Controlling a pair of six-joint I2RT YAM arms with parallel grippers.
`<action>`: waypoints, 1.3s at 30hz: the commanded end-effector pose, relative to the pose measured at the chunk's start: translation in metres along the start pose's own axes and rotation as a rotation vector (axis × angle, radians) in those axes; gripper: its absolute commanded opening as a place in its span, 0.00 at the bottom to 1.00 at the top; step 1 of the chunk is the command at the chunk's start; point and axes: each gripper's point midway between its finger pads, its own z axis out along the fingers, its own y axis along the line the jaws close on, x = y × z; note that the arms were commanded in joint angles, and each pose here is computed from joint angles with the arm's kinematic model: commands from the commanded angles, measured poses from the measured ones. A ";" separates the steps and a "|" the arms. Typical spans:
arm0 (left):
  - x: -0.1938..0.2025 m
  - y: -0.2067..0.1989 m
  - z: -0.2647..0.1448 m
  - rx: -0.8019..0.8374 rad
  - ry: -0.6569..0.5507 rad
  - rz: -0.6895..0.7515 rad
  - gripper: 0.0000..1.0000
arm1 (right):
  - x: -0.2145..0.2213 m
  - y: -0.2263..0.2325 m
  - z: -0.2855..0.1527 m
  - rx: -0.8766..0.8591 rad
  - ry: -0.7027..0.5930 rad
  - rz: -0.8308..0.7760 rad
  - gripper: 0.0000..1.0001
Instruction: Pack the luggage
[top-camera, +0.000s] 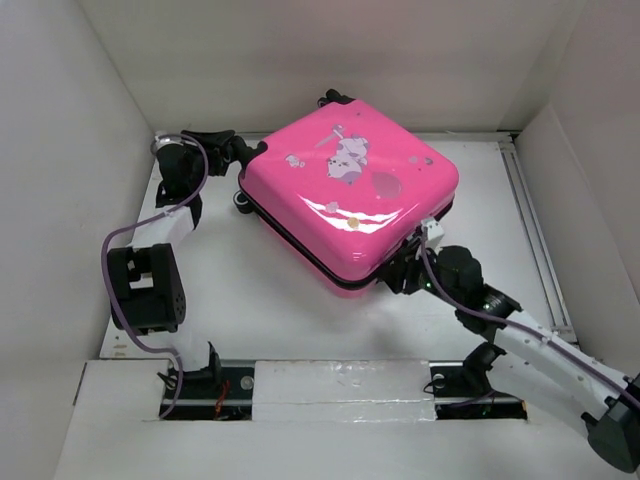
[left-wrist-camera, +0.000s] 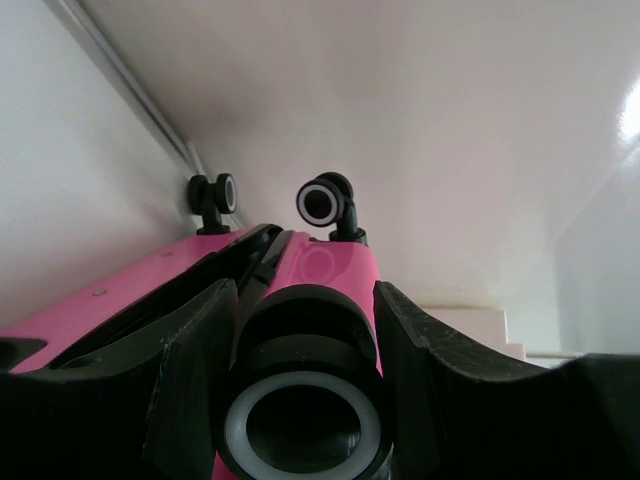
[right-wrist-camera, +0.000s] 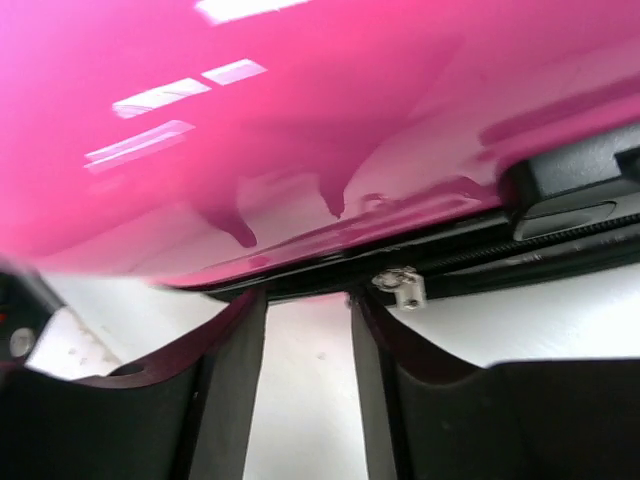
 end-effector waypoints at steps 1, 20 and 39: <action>-0.017 -0.077 -0.017 0.222 -0.033 0.081 0.00 | -0.055 0.024 -0.017 -0.078 -0.224 -0.045 0.47; -0.013 -0.072 -0.037 0.162 -0.046 0.099 0.00 | -0.029 -0.015 -0.005 0.017 -0.341 -0.017 0.53; -0.018 -0.028 -0.010 0.049 -0.042 0.113 0.00 | -0.034 -0.022 0.016 -0.046 -0.349 -0.096 0.34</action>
